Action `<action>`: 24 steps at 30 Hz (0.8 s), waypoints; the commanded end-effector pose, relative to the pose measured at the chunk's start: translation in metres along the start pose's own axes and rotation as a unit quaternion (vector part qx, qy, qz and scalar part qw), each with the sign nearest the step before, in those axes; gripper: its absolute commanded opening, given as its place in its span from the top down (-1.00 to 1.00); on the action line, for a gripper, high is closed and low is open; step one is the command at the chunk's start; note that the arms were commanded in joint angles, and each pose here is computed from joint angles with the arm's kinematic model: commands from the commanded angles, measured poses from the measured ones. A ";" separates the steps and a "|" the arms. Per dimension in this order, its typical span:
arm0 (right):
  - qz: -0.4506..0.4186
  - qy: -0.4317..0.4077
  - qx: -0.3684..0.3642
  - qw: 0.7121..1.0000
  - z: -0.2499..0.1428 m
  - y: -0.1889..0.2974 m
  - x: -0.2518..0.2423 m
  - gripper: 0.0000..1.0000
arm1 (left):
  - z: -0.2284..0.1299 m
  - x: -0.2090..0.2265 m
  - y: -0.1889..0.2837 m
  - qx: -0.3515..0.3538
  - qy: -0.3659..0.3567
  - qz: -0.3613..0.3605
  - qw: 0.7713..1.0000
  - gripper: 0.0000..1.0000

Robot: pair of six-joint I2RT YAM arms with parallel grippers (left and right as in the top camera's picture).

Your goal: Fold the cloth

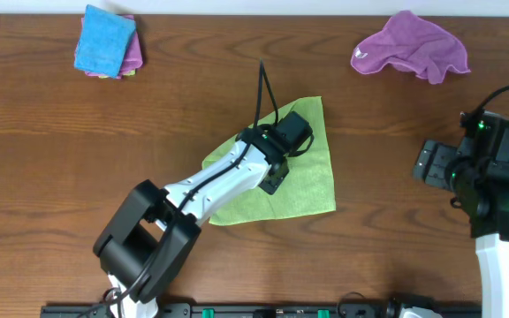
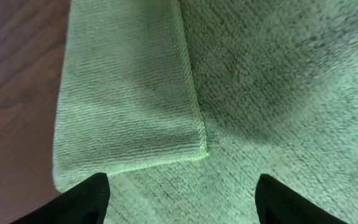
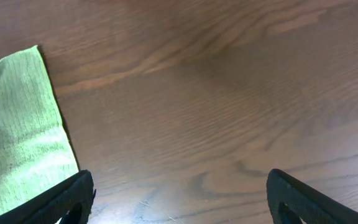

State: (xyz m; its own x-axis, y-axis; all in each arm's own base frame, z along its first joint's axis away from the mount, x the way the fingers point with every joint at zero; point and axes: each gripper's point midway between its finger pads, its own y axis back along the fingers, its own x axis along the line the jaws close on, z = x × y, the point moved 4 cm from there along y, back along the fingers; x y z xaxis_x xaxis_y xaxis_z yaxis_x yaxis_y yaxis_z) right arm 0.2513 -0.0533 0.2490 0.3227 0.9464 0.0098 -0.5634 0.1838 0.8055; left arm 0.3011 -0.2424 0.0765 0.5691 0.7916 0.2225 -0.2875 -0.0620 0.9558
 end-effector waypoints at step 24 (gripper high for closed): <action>0.008 0.000 -0.001 1.000 -0.001 0.002 0.000 -0.70 | 0.008 0.011 -0.024 -0.007 0.011 0.032 0.999 -0.16</action>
State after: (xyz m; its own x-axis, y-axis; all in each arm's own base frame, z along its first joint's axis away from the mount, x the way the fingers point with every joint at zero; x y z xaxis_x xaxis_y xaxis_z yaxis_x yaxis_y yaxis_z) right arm 0.2516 -0.0517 0.2488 0.3157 0.9486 0.0198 -0.5657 0.1715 0.8066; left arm 0.3162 -0.2448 0.0625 0.5466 0.8022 0.2402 -0.3221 -0.0634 0.9446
